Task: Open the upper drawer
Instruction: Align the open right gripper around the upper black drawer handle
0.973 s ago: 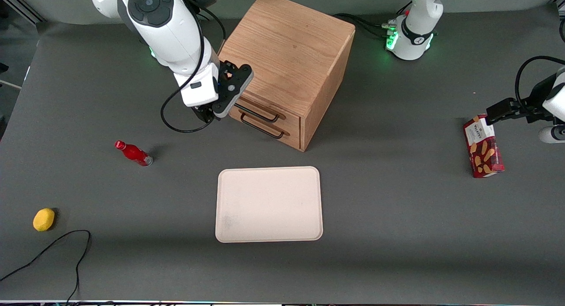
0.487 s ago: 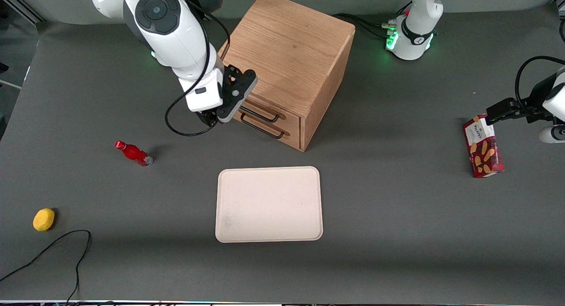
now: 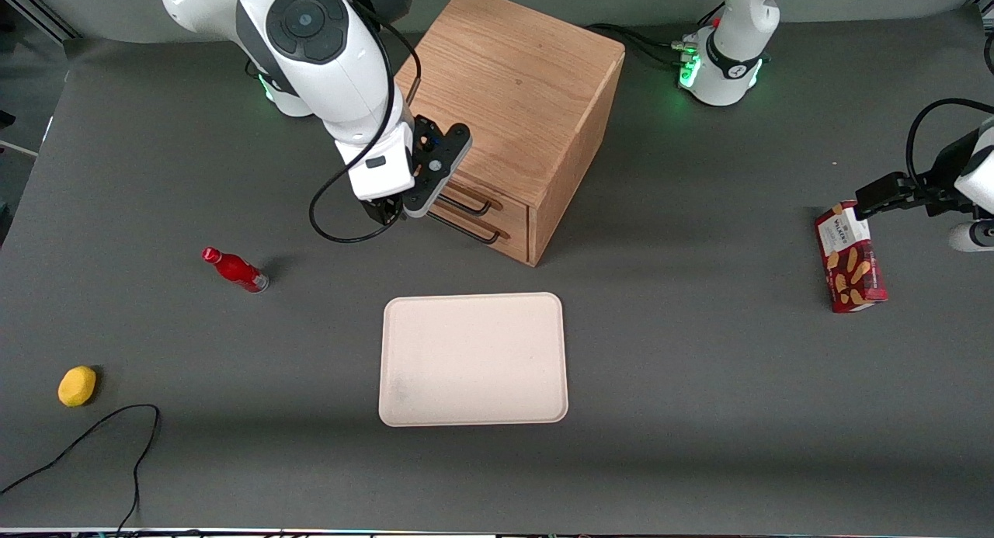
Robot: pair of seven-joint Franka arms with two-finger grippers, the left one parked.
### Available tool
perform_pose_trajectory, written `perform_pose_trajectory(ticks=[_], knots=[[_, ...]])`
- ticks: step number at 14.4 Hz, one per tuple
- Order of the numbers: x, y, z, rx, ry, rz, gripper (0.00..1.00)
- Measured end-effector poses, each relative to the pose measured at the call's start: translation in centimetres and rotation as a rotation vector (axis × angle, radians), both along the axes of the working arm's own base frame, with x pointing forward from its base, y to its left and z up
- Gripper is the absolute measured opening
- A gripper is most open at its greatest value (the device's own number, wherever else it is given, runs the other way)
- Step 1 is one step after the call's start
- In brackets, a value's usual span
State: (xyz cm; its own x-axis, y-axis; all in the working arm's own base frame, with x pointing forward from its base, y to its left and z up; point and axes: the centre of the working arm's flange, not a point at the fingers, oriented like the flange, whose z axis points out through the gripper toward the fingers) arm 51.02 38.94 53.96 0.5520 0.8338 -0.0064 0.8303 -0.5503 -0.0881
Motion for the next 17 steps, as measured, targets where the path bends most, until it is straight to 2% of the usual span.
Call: perform_pose_trajectory(ticks=[4, 9, 17], knots=[[-0.3, -0.1, -0.2, -0.002, 0.021, 0.003, 1.0], [-0.7, -0.5, -0.3, 0.036, 0.064, 0.012, 1.0], [-0.1, -1.6, -1.3, 0.043, 0.072, 0.061, 1.0]])
